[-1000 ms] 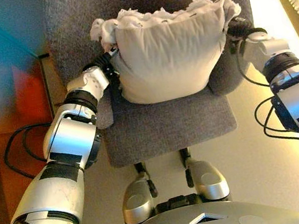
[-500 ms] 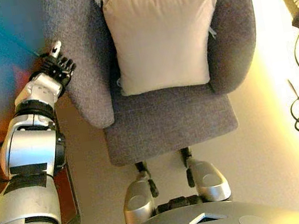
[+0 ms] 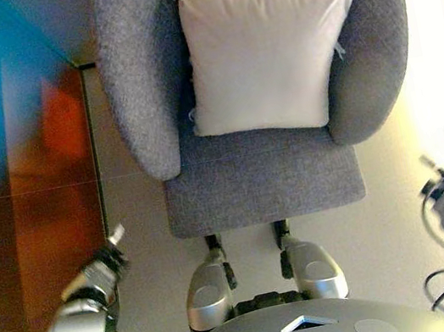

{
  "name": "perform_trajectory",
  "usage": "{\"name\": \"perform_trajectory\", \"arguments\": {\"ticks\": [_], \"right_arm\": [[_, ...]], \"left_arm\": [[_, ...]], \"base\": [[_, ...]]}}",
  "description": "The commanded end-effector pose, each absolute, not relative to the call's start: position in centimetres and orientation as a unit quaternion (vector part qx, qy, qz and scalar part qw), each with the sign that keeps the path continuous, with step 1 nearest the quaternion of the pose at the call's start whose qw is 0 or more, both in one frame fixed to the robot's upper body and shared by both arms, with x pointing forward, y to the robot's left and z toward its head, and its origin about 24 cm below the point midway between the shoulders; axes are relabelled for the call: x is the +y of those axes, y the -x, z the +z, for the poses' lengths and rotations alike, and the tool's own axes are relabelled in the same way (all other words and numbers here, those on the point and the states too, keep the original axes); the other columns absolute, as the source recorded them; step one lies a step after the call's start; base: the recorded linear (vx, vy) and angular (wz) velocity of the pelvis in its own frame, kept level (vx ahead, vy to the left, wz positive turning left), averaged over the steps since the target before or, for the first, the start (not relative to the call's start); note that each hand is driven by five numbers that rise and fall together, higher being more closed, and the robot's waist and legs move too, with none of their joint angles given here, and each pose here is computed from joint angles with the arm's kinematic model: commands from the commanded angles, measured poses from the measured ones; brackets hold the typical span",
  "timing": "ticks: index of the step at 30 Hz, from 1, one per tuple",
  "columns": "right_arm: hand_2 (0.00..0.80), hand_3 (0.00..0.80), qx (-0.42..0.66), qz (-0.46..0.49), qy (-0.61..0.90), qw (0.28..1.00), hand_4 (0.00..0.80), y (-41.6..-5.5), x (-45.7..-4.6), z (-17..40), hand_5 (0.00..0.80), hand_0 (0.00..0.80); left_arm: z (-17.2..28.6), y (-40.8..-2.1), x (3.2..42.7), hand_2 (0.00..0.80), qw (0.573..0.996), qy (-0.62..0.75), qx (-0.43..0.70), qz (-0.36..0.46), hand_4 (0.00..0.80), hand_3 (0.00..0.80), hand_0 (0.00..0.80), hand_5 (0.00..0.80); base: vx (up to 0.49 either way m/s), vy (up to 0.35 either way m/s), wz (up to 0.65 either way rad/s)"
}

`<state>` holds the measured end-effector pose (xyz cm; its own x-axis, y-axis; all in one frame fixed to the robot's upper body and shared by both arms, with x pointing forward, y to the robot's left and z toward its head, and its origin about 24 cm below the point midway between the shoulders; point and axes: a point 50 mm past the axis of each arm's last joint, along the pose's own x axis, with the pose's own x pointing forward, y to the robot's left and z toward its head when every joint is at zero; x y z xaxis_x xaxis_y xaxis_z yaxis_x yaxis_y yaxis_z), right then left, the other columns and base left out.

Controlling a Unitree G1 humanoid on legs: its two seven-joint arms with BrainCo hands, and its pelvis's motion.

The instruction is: Pick up the cushion and take it to the sofa

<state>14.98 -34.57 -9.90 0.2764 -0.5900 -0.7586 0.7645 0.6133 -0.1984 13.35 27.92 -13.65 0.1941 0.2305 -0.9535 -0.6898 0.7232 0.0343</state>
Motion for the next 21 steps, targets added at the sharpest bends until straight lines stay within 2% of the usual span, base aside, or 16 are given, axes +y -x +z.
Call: {"name": "perform_trajectory", "arguments": {"ticks": [1, 5, 9, 12, 21], "right_arm": [[0.000, 0.000, 0.507, -0.342, -0.062, 0.789, 0.000, -13.1, -31.5, -12.4, 0.000, 0.000], [0.000, 0.000, 0.613, -0.247, -0.087, 0.746, 0.000, -9.4, -25.7, -15.7, 0.000, 0.000], [0.000, 0.000, 0.631, -0.162, -0.083, 0.754, 0.000, -9.5, -22.7, -16.4, 0.000, 0.000], [0.000, 0.000, 0.637, -0.136, -0.011, 0.759, 0.000, -10.2, -22.5, -16.3, 0.000, 0.000], [0.000, 0.000, 0.645, -0.129, -0.015, 0.753, 0.000, -9.9, -22.2, -16.4, 0.000, 0.000]], "left_arm": [[-14.6, -12.0, 26.1, 0.000, 0.709, 0.197, 0.600, 0.315, 0.000, 0.000, 0.000, 0.000], [-16.1, -9.4, 22.7, 0.000, 0.666, 0.169, 0.669, 0.282, 0.000, 0.000, 0.000, 0.000], [-16.6, -8.4, 20.6, 0.000, 0.655, 0.158, 0.698, 0.240, 0.000, 0.000, 0.000, 0.000], [-16.8, -8.6, 19.2, 0.000, 0.664, 0.139, 0.705, 0.208, 0.000, 0.000, 0.000, 0.000], [-16.6, -9.0, 19.2, 0.000, 0.662, 0.124, 0.712, 0.197, 0.000, 0.000, 0.000, 0.000]], "base": [[0.034, -0.003, 0.17], [0.078, 0.006, 0.14], [0.073, 0.042, 0.08], [0.026, 0.067, 0.08], [0.022, 0.012, 0.02]]}}
